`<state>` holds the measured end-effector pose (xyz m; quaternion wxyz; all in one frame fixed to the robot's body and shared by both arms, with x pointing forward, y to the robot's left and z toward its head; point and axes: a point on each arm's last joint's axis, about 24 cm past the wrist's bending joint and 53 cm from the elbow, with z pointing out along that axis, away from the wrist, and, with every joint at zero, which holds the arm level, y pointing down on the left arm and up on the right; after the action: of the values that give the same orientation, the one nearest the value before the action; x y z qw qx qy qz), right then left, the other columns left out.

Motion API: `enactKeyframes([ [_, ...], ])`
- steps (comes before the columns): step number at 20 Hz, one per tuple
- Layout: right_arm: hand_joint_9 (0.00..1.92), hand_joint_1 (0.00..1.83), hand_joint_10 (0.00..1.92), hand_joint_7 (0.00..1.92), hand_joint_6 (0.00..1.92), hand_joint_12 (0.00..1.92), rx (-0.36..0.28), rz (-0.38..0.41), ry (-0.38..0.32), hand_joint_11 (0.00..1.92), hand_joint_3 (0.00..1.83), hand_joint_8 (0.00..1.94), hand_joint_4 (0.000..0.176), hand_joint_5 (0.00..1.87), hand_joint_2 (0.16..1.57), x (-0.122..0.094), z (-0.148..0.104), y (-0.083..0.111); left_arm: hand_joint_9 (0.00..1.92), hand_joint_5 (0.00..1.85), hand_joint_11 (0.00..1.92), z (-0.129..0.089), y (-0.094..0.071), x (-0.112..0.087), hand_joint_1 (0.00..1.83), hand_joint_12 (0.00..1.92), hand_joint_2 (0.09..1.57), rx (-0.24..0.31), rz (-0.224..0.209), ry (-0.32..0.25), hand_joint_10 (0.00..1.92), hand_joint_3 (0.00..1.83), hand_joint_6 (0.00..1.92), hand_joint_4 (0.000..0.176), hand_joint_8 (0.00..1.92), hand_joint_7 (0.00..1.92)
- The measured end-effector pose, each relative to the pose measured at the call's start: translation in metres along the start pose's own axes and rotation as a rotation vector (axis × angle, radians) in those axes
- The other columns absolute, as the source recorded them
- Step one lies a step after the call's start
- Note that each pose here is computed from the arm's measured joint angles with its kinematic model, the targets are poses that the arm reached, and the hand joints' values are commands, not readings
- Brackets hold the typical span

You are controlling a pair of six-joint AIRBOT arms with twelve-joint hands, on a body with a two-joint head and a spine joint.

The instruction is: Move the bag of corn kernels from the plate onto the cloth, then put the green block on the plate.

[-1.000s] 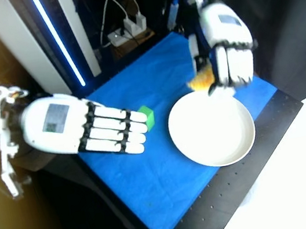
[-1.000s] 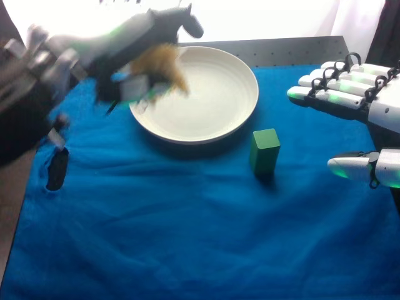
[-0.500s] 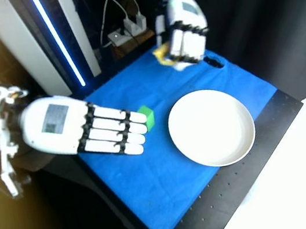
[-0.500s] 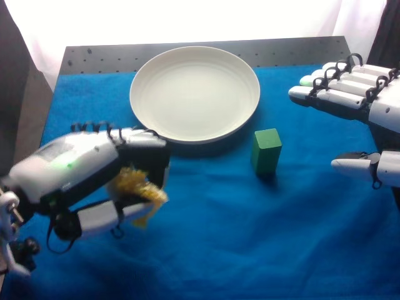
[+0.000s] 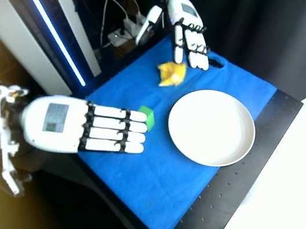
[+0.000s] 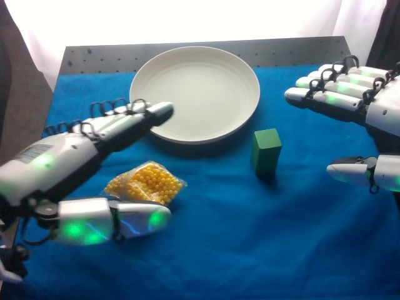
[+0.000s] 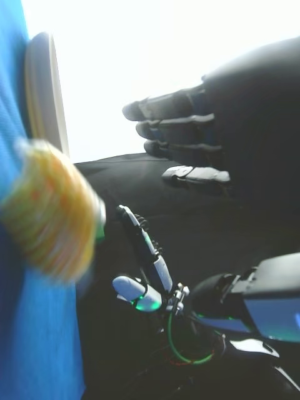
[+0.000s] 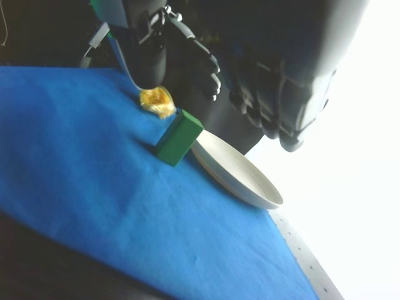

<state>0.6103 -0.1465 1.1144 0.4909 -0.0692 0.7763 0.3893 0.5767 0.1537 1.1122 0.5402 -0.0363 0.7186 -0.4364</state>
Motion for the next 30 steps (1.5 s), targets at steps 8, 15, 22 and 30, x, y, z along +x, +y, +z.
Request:
enactKeyframes([
  [8,0.0,0.65,0.0,0.0,0.0,0.34,-0.037,0.147,0.03,0.0,0.0,0.0,0.0,0.0,1.27,0.025,0.034,-0.008,0.0,0.0,0.0,-0.02,0.028,-0.047,0.45,0.0,1.12,-0.097,0.004,-0.187,0.0,0.01,0.0,0.118,0.0,0.0],
  [15,0.04,0.69,0.02,0.0,0.0,0.59,-0.052,0.166,0.033,0.0,0.0,0.0,0.0,0.0,1.26,0.033,0.049,-0.006,0.0,0.0,0.0,-0.028,0.034,-0.053,0.5,0.0,1.15,-0.124,-0.013,-0.229,0.0,0.01,0.0,0.12,0.0,0.0],
  [22,0.72,1.02,1.14,0.59,0.39,1.6,-0.08,0.181,0.036,0.73,0.0,0.42,0.0,0.26,1.23,0.039,0.062,0.005,0.0,0.0,0.0,-0.03,0.039,-0.049,0.5,0.0,1.16,-0.142,-0.022,-0.224,0.0,0.01,0.0,0.1,0.0,0.0],
  [30,0.86,1.34,1.48,0.75,1.41,1.61,-0.129,0.186,-0.009,0.79,0.0,1.36,0.0,0.54,1.24,-0.005,0.073,0.014,0.0,0.0,0.0,-0.032,0.041,-0.05,0.42,0.0,1.19,-0.147,-0.021,-0.23,0.0,0.01,0.0,0.102,0.0,0.0],
])
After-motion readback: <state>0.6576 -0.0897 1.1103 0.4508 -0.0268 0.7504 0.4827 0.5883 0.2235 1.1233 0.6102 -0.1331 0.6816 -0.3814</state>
